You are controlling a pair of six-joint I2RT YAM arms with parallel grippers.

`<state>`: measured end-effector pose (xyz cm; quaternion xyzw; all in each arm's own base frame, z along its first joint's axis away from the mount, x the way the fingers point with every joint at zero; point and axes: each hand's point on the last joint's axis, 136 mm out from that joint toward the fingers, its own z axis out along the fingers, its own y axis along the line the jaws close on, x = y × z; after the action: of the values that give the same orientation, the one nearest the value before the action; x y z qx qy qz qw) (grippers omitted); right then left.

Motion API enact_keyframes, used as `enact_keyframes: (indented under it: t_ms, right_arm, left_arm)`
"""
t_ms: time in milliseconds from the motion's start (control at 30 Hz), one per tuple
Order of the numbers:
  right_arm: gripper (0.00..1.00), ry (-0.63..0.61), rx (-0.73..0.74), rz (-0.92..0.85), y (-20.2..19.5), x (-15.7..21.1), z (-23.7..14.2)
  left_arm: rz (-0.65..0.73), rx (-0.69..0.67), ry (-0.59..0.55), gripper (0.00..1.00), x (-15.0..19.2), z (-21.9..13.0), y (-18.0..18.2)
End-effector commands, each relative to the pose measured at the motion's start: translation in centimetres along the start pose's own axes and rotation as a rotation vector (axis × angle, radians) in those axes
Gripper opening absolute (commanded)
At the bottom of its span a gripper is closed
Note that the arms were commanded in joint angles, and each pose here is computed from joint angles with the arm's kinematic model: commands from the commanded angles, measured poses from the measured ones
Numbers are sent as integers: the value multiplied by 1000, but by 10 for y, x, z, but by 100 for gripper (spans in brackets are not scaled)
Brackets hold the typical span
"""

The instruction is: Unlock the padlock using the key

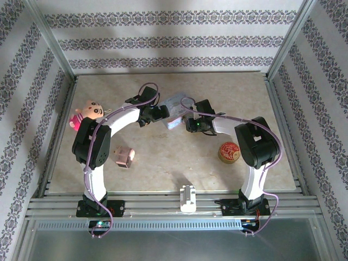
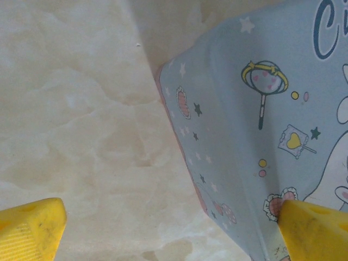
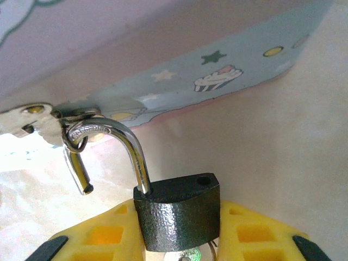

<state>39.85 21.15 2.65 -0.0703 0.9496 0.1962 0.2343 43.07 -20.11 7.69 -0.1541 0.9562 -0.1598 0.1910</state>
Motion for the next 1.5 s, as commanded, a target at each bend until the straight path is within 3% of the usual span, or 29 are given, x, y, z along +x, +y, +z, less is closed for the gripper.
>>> enact_keyframes:
  t_ms: [0,600,1467]
  right_arm:
    - [15,-6,-128,82,34,3,-6]
    - [3,-119,-141,420,32,5,-11]
    - [2,-244,-262,667,30,-8,-4]
  left_arm:
    - [-36,-68,78,100,22,9,26]
    - [-59,-46,90,100,29,11,27]
    - [-64,-37,108,100,34,16,28]
